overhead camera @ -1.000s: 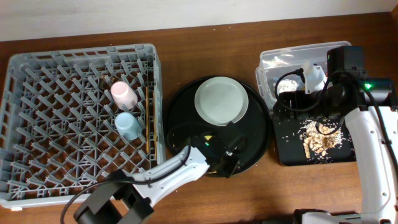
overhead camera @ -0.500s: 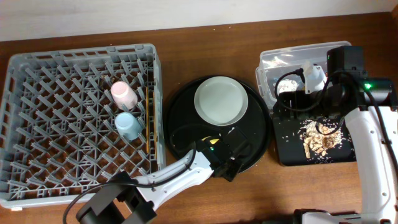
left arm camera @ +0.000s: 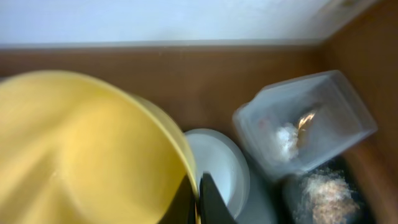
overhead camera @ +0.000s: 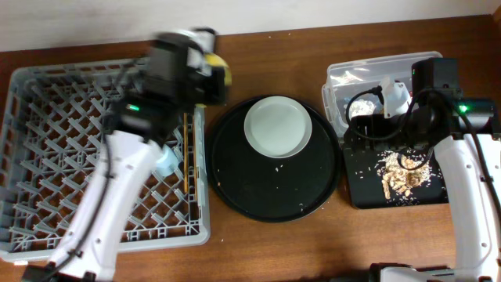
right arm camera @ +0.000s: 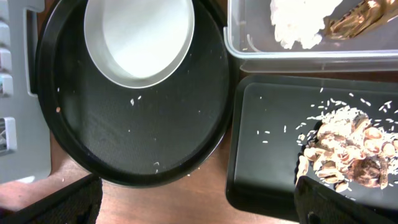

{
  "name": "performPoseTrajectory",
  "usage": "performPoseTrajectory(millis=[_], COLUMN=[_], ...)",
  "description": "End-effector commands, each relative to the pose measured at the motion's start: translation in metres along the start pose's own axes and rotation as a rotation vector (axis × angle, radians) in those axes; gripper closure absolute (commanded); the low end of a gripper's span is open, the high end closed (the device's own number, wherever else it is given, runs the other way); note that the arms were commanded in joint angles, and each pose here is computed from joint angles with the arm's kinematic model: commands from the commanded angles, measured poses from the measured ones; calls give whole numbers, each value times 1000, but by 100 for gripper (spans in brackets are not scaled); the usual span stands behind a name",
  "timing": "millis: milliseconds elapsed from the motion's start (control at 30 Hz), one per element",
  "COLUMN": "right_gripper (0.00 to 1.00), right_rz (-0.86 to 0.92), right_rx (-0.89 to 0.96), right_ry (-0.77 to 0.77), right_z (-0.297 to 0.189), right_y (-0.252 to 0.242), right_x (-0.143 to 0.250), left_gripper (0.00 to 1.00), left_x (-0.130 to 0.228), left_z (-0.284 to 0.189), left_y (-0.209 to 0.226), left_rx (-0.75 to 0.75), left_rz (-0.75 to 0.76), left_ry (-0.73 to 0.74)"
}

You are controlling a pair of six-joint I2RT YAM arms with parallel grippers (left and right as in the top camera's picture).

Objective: Sort waste into correct bins and load items into the dishwasher rack
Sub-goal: 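Set the yellow bowl in the rack's back row and release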

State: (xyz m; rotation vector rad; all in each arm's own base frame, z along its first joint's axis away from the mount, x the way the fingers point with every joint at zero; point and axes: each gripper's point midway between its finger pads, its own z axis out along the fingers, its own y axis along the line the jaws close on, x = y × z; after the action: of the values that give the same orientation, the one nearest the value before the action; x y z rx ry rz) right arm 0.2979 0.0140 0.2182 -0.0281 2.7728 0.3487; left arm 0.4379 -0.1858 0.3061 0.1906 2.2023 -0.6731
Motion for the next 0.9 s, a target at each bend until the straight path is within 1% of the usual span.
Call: performPoseTrajectory(millis=[0, 100, 167, 233, 300, 367, 467, 567, 600, 667, 700, 733, 800, 867], right_gripper=[1, 1, 1, 1, 1, 1, 1, 1, 1, 1, 1, 2, 1, 1], right_rz=[0, 0, 0, 0, 0, 0, 0, 0, 0, 0, 0, 0, 0, 0], right_rx=[10, 10, 10, 10, 11, 11, 11, 11, 10, 10, 10, 11, 10, 11], right_ry=[-12, -12, -12, -12, -12, -12, -12, -12, -12, -12, -12, -12, -12, -12], right_z=[-4, -4, -4, -4, -4, -4, -4, -4, -4, -4, -4, -4, -4, -4], right_y=[-2, -2, -2, -2, -2, -2, -2, -2, -2, -2, -2, -2, -2, -2], right_x=[-2, -2, -2, -2, -2, -2, -2, -2, -2, -2, -2, -2, -2, -2], left_gripper=[100, 100, 100, 100, 100, 100, 100, 100, 99, 95, 69, 1, 1, 1], left_x=[-26, -30, -21, -5, 11, 19, 17, 14, 14, 12, 9, 7, 2, 1], left_z=[2, 22, 45, 59, 67, 71, 66, 54, 51, 43, 37, 33, 22, 14], left_y=[33, 75, 120, 141, 147, 153, 164, 183, 188, 203, 212, 217, 232, 245], left_rx=[361, 531, 682, 767, 829, 841, 833, 820, 817, 802, 793, 787, 770, 753], left_rz=[-183, -321, -494, -610, -642, -655, -662, -674, -676, -687, -680, -666, -640, -646], left_ry=[3, 18, 78, 162, 234, 256, 241, 213, 207, 182, 158, 139, 93, 66])
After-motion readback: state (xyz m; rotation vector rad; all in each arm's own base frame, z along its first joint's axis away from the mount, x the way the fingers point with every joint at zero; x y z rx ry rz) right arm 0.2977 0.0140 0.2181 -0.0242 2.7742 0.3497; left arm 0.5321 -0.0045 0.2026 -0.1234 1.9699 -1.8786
